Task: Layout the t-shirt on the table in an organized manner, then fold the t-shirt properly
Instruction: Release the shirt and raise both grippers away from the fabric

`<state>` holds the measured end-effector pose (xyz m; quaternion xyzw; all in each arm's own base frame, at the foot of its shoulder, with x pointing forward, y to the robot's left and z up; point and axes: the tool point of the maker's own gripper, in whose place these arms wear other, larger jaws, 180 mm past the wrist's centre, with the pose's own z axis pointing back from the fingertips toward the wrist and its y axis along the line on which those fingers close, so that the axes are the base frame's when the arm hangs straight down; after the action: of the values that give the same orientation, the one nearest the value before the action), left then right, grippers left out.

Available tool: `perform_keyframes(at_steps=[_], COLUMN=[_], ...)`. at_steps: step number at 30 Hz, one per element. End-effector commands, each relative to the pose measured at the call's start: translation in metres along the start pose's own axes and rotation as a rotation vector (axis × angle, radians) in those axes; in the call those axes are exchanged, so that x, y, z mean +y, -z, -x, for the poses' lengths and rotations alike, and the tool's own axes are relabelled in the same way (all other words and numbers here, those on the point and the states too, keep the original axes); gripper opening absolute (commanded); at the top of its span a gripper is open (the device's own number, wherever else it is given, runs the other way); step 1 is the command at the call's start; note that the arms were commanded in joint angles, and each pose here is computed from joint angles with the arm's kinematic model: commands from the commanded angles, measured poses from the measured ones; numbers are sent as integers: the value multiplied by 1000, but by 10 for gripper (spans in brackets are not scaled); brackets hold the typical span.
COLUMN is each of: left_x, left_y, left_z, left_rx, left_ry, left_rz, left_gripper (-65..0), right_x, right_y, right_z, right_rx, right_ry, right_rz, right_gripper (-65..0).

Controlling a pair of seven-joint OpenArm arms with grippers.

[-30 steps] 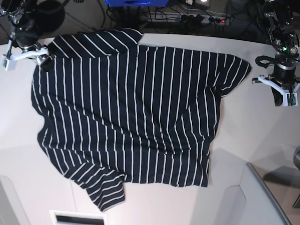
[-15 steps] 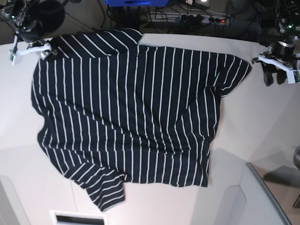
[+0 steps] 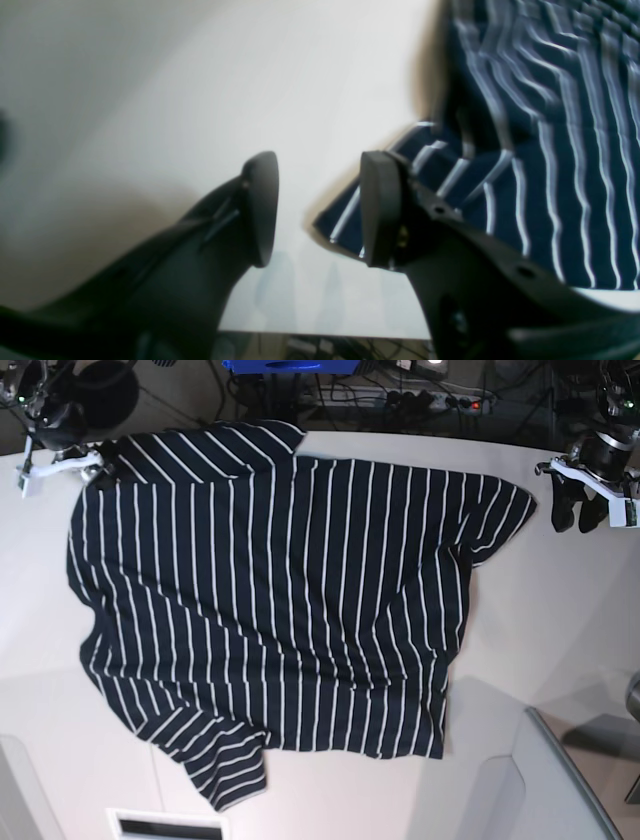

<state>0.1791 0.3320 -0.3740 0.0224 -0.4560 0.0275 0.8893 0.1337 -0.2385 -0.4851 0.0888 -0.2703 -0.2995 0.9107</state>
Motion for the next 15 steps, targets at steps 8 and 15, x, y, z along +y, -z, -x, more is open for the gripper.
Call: perform_keyframes(at_steps=[8,15], left_x=[33,50], left_y=[-9,-14], left_z=[9,15], left_rx=[7,15], left_ry=[-35,-56], left_rz=[-77,-121], left_gripper=[-388,-388], right_x=[11,40], right_y=[-2,5], right_z=[10,27], right_rx=[19,70], right_ry=[-19,-69], right_rz=[-52,-119], right_gripper=[-191,-272])
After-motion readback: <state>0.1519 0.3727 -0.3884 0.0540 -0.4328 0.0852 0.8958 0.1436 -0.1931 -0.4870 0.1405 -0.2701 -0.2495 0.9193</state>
